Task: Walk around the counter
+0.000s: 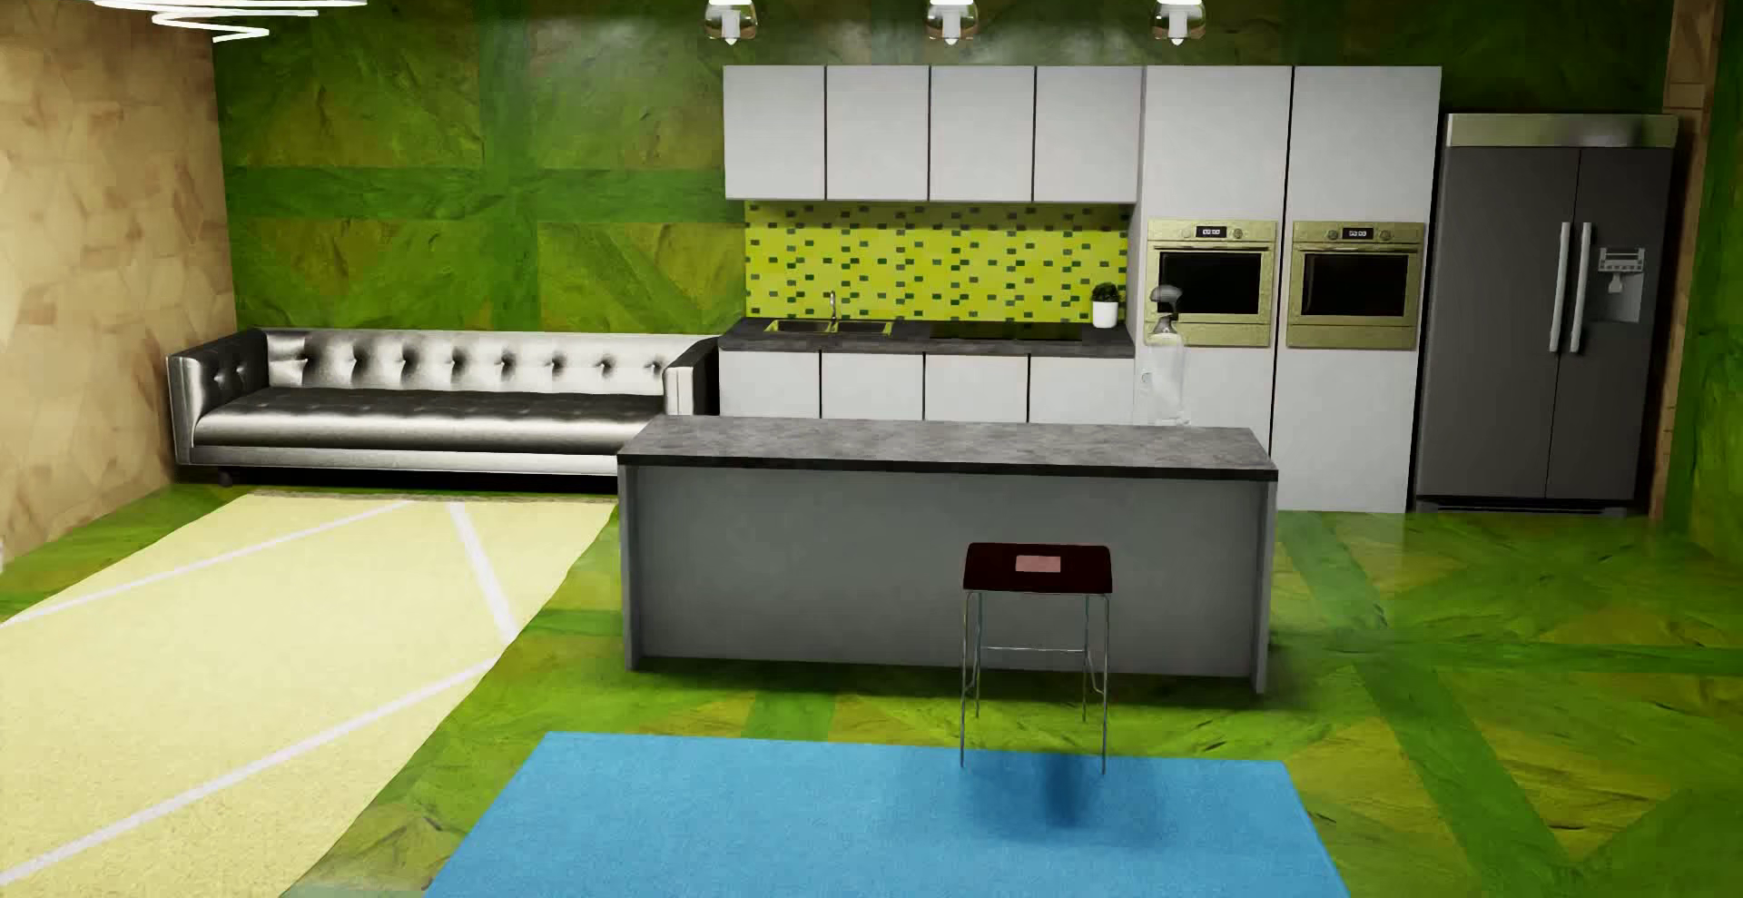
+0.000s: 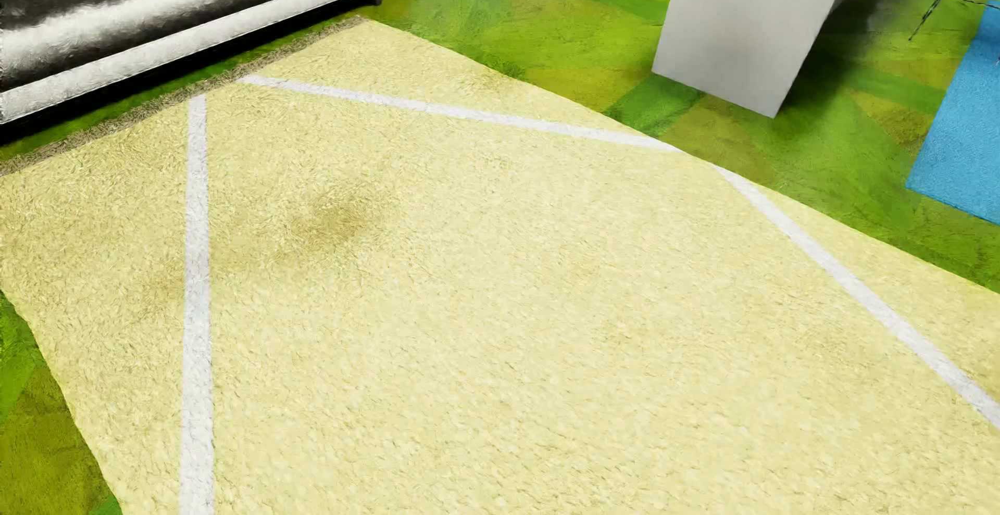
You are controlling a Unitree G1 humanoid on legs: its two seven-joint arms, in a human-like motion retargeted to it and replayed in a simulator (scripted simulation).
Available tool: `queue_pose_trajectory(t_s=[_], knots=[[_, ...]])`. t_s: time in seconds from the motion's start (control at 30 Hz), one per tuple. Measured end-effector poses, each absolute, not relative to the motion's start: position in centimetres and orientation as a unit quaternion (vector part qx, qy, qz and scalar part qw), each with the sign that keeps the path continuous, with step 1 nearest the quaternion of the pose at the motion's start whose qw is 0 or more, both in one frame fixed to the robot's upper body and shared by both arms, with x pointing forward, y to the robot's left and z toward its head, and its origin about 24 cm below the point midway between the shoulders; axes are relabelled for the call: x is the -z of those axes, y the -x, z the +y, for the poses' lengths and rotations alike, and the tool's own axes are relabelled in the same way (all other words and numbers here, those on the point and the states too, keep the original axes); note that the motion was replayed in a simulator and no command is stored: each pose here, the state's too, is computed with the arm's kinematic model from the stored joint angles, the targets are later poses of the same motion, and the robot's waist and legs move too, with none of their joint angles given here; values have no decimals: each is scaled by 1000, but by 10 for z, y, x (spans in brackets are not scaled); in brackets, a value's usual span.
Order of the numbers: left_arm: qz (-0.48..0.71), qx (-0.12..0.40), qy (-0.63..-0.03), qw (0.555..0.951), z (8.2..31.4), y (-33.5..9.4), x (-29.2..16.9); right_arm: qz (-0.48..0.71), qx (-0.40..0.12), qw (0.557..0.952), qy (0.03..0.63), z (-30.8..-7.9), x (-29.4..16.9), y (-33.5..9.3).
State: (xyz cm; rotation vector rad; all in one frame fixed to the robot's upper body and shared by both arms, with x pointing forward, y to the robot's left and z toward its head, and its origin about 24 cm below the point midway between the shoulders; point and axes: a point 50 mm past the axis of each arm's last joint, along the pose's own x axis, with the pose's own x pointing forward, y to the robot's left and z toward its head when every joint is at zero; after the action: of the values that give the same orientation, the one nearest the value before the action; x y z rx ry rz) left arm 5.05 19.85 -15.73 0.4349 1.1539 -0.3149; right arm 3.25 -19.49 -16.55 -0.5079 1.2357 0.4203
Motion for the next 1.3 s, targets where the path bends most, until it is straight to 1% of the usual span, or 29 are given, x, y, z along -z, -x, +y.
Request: queue_pose_trajectory(t_s=[0.03,0.13,0.33,0.37,0.4,0.47,0.5,0.53,0.6,0.63,0.77,0.8,0.87,0.9,0.93,0.97,1.0,1.03,1.07,1.1,1.17,1.2,1.23,1.3], knots=[[526,150,-204,812,196,-60,156,559,-201,768,240,-194,165,-38],[505,146,-198,828,191,-77,152,536,-194,787,237,-192,161,-56],[506,144,-198,827,192,-77,153,510,-203,805,224,-177,158,-70],[513,143,-198,823,193,-70,154,509,-215,802,228,-173,158,-68],[522,134,-194,820,197,-64,155,511,-214,801,227,-174,158,-66],[536,140,-197,809,198,-53,157,505,-229,795,245,-177,157,-68],[540,144,-196,805,196,-48,158,487,-229,806,247,-179,152,-75],[549,145,-196,799,197,-40,159,484,-234,804,254,-179,151,-78],[567,142,-199,787,203,-26,160,473,-230,811,256,-178,149,-89],[576,143,-204,779,207,-20,160,469,-218,817,256,-181,148,-99],[620,133,-207,745,218,7,164,451,-210,827,262,-182,144,-119],[624,125,-206,743,221,9,164,455,-214,822,268,-183,145,-118],[630,129,-210,736,222,13,164,462,-234,810,277,-181,148,-108],[633,127,-210,734,223,15,164,483,-217,806,265,-184,152,-98],[632,131,-214,733,225,16,163,494,-239,791,272,-180,156,-85],[634,137,-216,730,222,15,165,507,-240,784,267,-181,158,-73],[632,136,-213,733,221,13,165,519,-244,775,266,-182,161,-61],[619,130,-210,745,220,3,164,524,-246,772,262,-180,162,-55],[605,134,-207,757,214,-7,165,529,-240,773,256,-182,161,-50],[593,141,-211,764,212,-16,164,539,-246,763,260,-184,163,-41],[559,145,-209,790,205,-38,160,554,-216,768,237,-189,163,-31],[541,141,-207,803,204,-49,157,557,-214,768,234,-191,161,-25],[522,144,-216,813,206,-63,152,561,-226,759,241,-191,162,-19],[484,142,-227,833,209,-89,143,569,-221,756,236,-193,161,-11]])
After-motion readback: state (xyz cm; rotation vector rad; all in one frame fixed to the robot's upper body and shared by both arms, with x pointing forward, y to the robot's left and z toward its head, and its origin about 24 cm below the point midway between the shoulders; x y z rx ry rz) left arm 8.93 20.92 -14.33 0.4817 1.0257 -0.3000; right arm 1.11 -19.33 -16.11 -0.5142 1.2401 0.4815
